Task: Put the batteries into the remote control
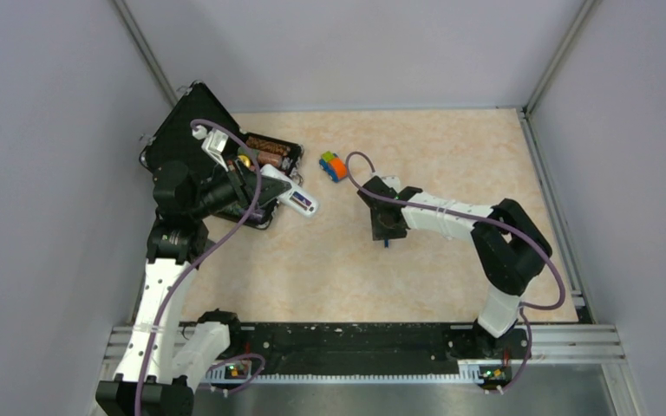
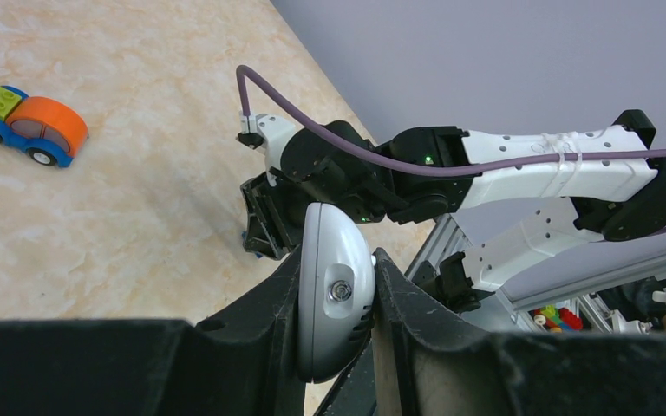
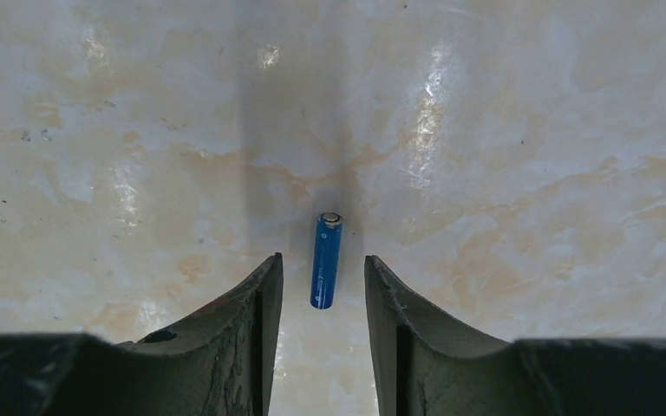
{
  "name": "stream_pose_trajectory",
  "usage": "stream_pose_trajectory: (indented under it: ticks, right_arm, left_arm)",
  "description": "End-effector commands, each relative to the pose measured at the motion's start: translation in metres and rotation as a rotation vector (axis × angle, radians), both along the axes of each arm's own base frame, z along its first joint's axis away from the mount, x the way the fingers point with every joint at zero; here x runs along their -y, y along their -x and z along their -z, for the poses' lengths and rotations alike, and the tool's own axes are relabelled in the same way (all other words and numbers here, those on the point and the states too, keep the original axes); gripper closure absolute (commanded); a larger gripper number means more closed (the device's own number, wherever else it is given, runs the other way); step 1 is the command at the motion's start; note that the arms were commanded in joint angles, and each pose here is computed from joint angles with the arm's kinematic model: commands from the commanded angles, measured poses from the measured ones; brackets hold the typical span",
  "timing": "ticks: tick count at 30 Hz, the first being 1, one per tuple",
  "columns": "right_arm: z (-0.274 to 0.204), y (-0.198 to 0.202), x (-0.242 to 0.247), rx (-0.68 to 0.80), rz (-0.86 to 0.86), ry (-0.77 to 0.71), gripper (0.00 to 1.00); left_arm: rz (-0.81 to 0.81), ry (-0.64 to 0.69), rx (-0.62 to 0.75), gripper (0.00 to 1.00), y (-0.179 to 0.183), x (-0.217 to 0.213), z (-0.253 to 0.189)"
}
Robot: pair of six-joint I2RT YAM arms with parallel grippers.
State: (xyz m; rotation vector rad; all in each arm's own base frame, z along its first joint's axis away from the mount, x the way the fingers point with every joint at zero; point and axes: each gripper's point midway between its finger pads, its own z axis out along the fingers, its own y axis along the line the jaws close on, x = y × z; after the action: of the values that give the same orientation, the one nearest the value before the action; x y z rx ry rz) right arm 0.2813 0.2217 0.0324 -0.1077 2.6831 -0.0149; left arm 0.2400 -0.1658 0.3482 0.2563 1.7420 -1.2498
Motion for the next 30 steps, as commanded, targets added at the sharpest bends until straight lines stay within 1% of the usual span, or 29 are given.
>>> stream_pose_trajectory:
  ticks: [1,7,12,17,22,25,28,30]
  right_arm:
    - [0.001,-0.005,-0.001,-0.005,0.048,-0.016,0.62]
    - [0.010,-0.001,0.008,-0.019,0.129,-0.013,0.74]
    - [0.014,0.002,0.014,-0.029,0.181,-0.014,0.79]
    - [0.017,0.002,0.016,-0.038,0.212,-0.025,0.82]
    - [0.019,0.003,0.018,-0.047,0.252,-0.054,0.90]
    - [0.012,0.000,0.020,-0.024,0.335,-0.117,0.97]
    - [0.001,-0.003,0.024,-0.010,0.494,-0.244,1.00]
    - [-0.008,-0.004,0.025,0.004,0.608,-0.325,1.00]
  left_arm:
    - [0.006,0.002,0.070,1.00,0.000,0.000,-0.011]
    - [0.014,0.000,0.069,1.00,0.000,0.001,-0.009]
    - [0.025,0.000,0.064,1.00,0.001,0.002,-0.007]
    - [0.033,0.006,0.057,1.00,0.001,0.003,-0.006]
    - [0.038,0.015,0.057,1.00,0.003,0.003,-0.006]
    - [0.037,0.016,0.056,1.00,0.004,0.003,-0.005]
    - [0.033,0.021,0.050,1.00,0.004,0.003,-0.004]
    - [0.034,0.026,0.047,1.00,0.005,0.003,-0.004]
